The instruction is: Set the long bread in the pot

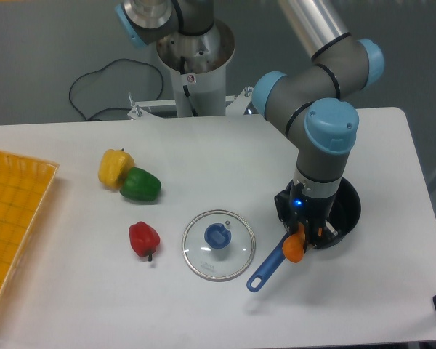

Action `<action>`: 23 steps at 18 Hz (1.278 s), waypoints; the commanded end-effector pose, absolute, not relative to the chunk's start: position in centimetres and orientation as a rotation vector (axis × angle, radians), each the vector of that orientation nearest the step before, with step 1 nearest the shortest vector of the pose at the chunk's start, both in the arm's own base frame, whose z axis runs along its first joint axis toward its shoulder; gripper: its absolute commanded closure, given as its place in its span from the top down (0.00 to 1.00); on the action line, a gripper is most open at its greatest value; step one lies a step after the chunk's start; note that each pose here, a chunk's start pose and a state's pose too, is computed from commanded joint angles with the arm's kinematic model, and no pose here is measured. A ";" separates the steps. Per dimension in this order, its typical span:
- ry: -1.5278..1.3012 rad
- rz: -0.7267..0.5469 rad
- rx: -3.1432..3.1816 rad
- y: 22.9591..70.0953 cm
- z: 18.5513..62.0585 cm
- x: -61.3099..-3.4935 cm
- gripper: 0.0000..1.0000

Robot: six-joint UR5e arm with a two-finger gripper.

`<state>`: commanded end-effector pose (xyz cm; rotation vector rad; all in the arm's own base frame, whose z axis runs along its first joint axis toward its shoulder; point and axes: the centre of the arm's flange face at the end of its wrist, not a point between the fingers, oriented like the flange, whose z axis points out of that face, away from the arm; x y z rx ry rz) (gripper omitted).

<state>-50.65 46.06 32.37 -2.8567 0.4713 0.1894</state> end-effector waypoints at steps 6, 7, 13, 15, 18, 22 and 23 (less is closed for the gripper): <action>0.503 0.164 -2.863 45.5 31.3 -50.3 0.41; 0.503 0.160 -2.864 45.5 31.2 -50.3 0.41; 0.542 0.161 -2.859 45.4 31.0 -50.2 0.69; 0.547 0.157 -2.860 45.4 30.9 -50.3 0.75; 0.544 0.155 -2.861 45.4 30.9 -50.2 1.00; 0.536 0.152 -2.863 45.3 31.0 -50.2 1.00; 0.533 0.149 -2.867 45.3 31.0 -50.1 1.00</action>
